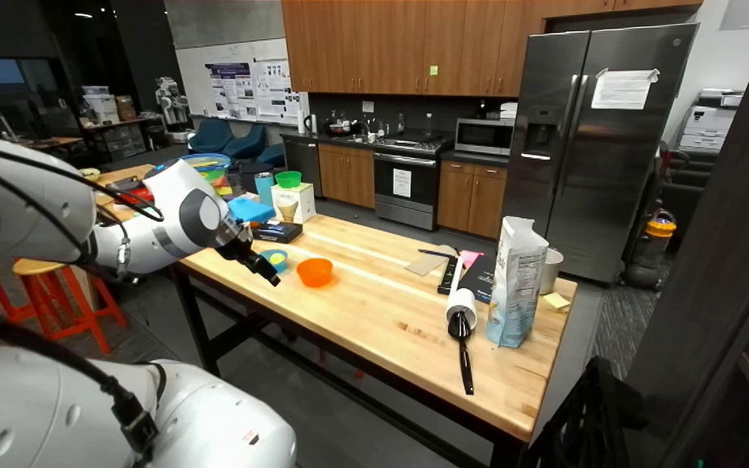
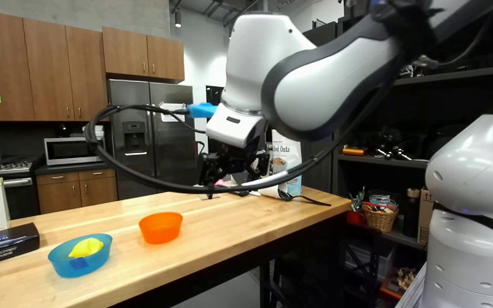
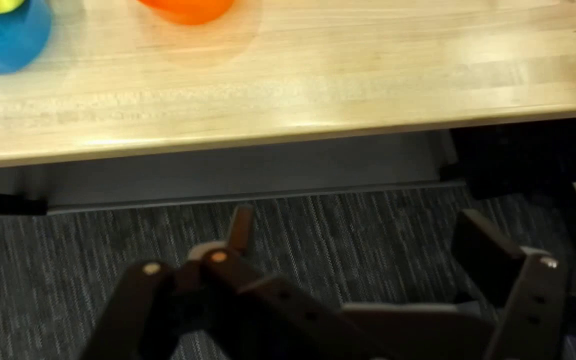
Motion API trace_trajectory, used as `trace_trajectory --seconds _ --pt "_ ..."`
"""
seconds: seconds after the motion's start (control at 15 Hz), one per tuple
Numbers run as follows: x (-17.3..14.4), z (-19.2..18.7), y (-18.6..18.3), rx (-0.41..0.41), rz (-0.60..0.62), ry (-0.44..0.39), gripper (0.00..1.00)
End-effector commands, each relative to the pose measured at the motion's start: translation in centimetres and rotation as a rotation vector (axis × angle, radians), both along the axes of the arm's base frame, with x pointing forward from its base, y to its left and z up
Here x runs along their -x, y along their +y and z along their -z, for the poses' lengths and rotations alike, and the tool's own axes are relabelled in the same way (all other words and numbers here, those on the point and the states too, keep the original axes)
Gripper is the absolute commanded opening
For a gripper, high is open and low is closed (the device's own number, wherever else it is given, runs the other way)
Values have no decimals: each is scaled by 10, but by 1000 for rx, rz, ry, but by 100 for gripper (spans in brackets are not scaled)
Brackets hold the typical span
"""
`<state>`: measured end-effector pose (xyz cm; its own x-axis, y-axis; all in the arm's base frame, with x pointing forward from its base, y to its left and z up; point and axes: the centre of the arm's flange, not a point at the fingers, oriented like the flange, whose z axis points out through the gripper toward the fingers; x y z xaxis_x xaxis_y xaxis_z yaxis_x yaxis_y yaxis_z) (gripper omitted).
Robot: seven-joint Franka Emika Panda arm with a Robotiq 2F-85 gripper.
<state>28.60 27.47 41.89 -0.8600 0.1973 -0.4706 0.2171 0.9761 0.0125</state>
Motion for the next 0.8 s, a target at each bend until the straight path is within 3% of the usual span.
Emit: trace_trajectory --seconds 0.0,0.2,0.27,0.4,0.73 --pt "79 -24 -37 59 25 -114 100" --pt "90 -38 -36 96 -75 -216 100" --pt "68 -32 -13 85 -47 -157 100" --pt "78 -47 -12 89 -78 -199 100" --pt "78 -48 -13 92 -77 -206 100"
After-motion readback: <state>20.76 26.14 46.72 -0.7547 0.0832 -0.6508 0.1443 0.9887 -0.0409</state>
